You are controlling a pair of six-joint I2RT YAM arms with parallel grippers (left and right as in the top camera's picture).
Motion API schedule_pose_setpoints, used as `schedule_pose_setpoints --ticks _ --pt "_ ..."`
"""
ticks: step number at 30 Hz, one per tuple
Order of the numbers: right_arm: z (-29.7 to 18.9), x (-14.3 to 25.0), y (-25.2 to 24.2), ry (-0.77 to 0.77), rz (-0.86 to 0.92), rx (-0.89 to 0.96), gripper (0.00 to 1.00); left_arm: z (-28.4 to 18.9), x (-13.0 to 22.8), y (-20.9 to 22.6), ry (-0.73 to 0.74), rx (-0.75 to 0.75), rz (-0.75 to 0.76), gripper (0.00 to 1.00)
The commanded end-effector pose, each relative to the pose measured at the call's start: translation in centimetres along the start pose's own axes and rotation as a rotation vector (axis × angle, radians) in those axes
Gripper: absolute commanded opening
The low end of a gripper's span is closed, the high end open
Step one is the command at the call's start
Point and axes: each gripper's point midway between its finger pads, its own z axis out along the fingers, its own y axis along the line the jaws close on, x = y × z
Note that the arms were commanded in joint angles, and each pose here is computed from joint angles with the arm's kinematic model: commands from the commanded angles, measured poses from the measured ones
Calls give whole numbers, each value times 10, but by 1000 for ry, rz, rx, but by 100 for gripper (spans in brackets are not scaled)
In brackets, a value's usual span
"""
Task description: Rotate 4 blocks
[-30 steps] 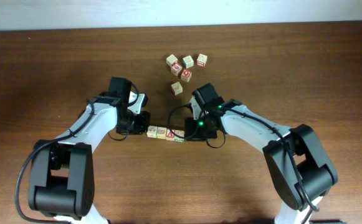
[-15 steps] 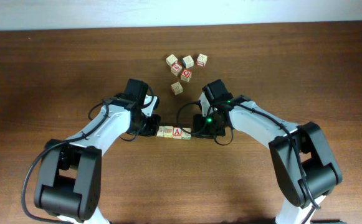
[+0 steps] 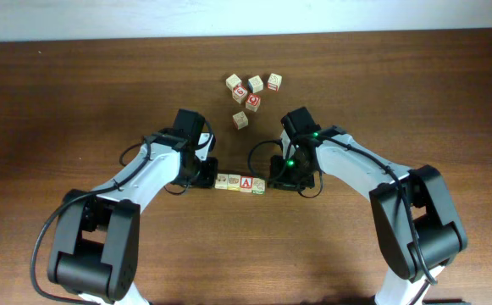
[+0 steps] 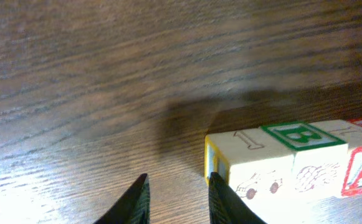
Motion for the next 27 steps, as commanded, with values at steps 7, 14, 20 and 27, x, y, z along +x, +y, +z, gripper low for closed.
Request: schedule_pose_setpoints --ticks 7,14,20,27 --pt "-11 -13 -2 -24 -43 -45 4 -13 -21 10 -52 -83 47 0" --pt "-11 -14 -4 -26 -43 -37 4 -24 -50 -13 -148 -5 126 2" --pt "-11 -11 6 -9 -51 -93 4 -23 -44 -12 -123 -4 122 0" --pt "-5 -4 9 10 -61 -139 4 -24 -19 -7 -21 163 42 0"
